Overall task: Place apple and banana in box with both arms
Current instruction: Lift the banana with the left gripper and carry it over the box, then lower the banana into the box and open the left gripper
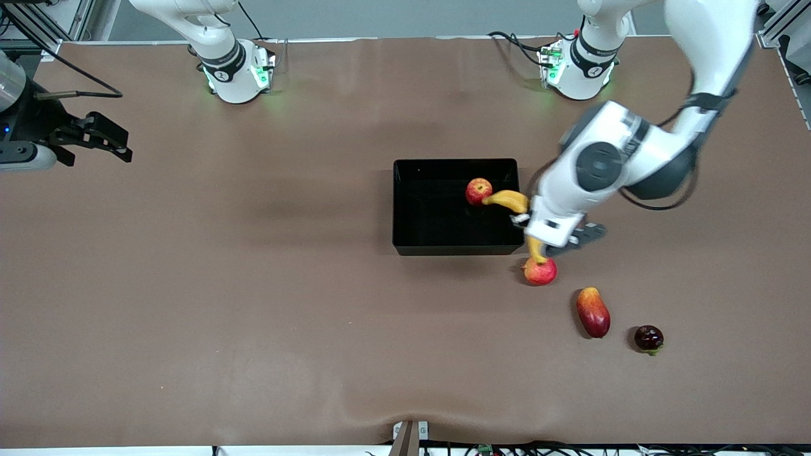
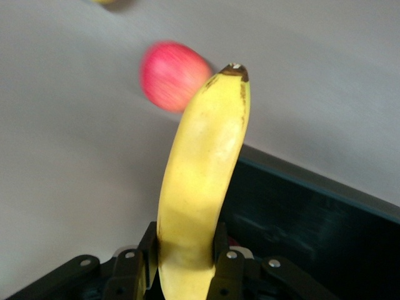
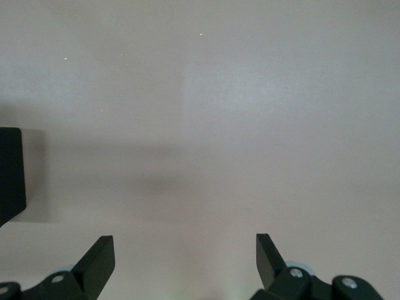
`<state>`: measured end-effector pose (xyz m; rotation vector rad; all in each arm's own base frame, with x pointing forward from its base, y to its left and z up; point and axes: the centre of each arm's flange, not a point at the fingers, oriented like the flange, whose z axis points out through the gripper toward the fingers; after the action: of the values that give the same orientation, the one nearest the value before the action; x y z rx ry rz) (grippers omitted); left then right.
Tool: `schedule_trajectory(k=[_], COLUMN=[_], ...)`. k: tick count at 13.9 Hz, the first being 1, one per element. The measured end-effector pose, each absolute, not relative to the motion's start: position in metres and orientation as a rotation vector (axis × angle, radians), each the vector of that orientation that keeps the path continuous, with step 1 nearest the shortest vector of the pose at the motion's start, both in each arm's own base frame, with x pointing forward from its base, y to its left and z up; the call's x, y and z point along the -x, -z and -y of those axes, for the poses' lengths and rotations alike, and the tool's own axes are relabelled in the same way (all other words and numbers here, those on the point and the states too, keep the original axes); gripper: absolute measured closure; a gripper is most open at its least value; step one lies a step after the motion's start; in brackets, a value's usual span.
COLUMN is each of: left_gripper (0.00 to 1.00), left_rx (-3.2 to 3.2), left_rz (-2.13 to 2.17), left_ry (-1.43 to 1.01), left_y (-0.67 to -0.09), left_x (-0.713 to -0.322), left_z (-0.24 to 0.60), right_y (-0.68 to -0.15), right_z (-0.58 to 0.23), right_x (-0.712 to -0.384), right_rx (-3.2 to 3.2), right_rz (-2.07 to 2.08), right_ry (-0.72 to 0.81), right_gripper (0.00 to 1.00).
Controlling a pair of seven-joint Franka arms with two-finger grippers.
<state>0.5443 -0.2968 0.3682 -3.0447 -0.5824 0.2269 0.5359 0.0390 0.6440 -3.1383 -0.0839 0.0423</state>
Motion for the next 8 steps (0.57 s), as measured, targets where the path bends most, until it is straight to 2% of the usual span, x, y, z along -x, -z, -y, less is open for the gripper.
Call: schedule_trajectory(k=[8], left_gripper=[0.62], left_rx=[3.092], left_rz=[0.571], left_ry=[-0.2], left_y=[-0.307], left_x=[-0.497], left_z=[0.412], right_y=[-0.64], right_z=[0.009], right_x=[-0.535], right_rx=[3.135], right_rz=[0.001], right_ry=[-0.084], right_gripper=[0.0])
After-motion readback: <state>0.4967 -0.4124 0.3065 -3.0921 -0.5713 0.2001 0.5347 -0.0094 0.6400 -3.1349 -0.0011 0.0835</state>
